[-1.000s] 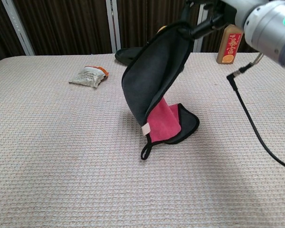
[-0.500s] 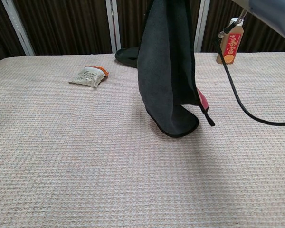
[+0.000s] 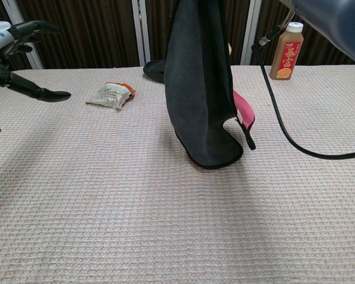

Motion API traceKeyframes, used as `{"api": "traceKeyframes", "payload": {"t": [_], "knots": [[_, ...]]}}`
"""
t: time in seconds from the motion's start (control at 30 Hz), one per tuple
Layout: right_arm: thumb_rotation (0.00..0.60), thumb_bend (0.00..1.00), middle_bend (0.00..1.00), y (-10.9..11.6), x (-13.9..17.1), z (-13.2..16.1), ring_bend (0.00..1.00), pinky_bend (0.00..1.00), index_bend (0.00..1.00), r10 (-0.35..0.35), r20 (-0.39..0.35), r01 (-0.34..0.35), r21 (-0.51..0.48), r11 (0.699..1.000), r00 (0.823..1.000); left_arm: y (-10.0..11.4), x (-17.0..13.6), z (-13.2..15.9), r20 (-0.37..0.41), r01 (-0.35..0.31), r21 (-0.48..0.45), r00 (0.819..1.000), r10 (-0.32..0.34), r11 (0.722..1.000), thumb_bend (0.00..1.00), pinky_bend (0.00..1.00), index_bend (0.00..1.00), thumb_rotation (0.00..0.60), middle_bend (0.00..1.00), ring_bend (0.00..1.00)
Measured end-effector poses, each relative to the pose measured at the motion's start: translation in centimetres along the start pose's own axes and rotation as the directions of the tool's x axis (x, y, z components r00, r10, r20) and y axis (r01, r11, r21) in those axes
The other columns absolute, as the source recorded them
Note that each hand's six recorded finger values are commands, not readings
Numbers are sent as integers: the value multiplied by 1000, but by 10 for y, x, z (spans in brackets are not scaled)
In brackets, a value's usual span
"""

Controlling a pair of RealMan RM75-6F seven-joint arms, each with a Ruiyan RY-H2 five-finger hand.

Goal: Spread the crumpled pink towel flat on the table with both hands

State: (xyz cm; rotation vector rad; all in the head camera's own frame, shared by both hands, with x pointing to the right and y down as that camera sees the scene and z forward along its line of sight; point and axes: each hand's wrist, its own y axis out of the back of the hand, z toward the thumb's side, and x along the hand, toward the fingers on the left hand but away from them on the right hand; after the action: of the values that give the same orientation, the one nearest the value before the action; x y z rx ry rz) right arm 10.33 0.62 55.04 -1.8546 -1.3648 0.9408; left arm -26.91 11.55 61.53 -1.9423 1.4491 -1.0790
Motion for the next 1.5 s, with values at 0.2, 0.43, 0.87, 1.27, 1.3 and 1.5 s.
{"api": "traceKeyframes", "payload": {"t": [0.2,0.43,0.87,1.27,1.3,1.5], "knots": [[600,637,314,7,6,1,95,97,714,-9,-3,9,12,1000,1000,-17,26,13,34,110,-26,993,-109,994,136,0,146,600,0,0],[600,637,314,16,9,-3,95,97,714,-15,7,15,25,1000,1000,-28,56,18,29,287,-62,958,-286,956,133,0,204,600,0,0],[600,637,314,22,12,-13,95,97,714,-8,24,7,48,999,1000,-24,110,45,-2,393,21,919,-393,919,134,0,231,600,0,0],[600,637,314,26,17,-9,95,97,714,-3,9,2,51,999,1000,-46,132,80,21,469,143,879,-477,871,134,0,185,600,0,0],[600,637,314,26,17,-8,95,97,714,-2,9,2,50,999,1000,-49,132,81,22,479,144,873,-486,866,134,0,184,600,0,0],[600,637,314,30,19,-6,95,97,714,0,3,0,46,999,1000,-64,135,94,29,527,164,842,-539,834,138,0,191,600,0,0]]}}
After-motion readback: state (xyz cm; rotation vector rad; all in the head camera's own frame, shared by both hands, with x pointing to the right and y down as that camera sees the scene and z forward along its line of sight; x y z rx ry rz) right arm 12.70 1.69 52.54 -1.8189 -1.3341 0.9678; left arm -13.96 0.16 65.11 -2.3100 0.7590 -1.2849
